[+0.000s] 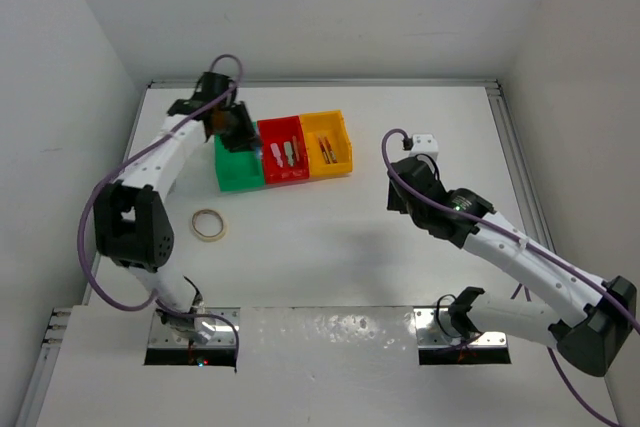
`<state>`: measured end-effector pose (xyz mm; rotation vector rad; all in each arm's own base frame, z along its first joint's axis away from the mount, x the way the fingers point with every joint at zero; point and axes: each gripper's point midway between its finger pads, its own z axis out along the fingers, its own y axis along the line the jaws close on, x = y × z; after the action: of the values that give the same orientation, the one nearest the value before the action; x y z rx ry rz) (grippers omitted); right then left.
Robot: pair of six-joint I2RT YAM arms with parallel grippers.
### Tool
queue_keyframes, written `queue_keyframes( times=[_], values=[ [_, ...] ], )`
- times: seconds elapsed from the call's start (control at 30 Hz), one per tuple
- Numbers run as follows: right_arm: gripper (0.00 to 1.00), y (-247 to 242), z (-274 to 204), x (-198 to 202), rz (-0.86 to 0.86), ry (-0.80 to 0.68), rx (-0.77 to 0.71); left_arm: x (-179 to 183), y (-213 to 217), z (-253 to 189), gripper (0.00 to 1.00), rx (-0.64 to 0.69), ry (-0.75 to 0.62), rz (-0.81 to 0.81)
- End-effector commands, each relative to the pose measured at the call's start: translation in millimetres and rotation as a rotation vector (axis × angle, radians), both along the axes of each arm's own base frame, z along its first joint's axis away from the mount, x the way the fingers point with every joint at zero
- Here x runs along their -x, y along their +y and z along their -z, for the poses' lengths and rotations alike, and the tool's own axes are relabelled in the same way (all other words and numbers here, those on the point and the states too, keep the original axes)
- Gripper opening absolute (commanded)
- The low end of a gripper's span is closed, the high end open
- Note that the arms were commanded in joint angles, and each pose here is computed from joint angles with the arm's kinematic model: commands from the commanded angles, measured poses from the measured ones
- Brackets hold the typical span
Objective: Sort the stationery into containers
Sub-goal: Place the stationery in the storage box.
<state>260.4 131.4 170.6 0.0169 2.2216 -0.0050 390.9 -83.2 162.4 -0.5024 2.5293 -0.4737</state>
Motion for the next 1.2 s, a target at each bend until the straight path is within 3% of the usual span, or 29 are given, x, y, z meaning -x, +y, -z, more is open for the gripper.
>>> queue_keyframes(
  times=[0.0,0.07,0.2,0.4,0.57,0.6,0.63,0.7,0.83,1.0,1.17],
  values=[
    [0.46,-2.2,-5.1,1.3,0.022,-0.033,-0.026,-22.8,-62.6,-5.6,0.0,-0.009,-0.044,0.106],
    [0.46,-7.1,-0.6,5.2,0.035,-0.031,-0.023,-39.3,-76.9,-11.4,0.0,-0.021,-0.067,0.112],
    [0.46,-15.9,2.3,12.2,0.06,-0.033,-0.029,-58.9,-85.3,31.5,0.0,-0.087,0.018,0.101],
    [0.46,-31.9,0.8,20.4,0.102,-0.049,-0.013,-72.0,-73.0,74.5,0.0,-0.139,0.094,0.05],
    [0.46,-36.8,2.4,22.0,0.112,-0.053,-0.001,-78.0,-90.4,93.3,0.01,-0.16,0.103,0.101],
    [0.46,-36.9,2.2,21.6,0.113,-0.053,-0.001,-81.3,-86.2,95.3,0.05,-0.196,0.094,0.087],
    [0.46,-36.5,1.1,21.0,0.111,-0.054,0.001,-82.4,-85.8,97.2,0.18,-0.205,0.095,0.087],
    [0.46,-36.2,-0.6,20.2,0.111,-0.052,0.006,-84.8,-83.4,100.4,0.28,-0.222,0.095,0.082],
    [0.46,-37.1,0.2,21.0,0.109,-0.046,0.018,-91.1,-79.2,93.3,0.42,-0.22,0.077,0.063],
    [0.46,-34.0,-0.8,19.7,0.099,-0.051,0.006,-99.1,-87.6,60.6,0.44,-0.185,0.007,0.07],
    [0.46,-28.9,-1.7,17.4,0.078,-0.039,0.013,-102.8,-88.2,-13.1,0.4,-0.134,-0.138,0.097]
  ],
)
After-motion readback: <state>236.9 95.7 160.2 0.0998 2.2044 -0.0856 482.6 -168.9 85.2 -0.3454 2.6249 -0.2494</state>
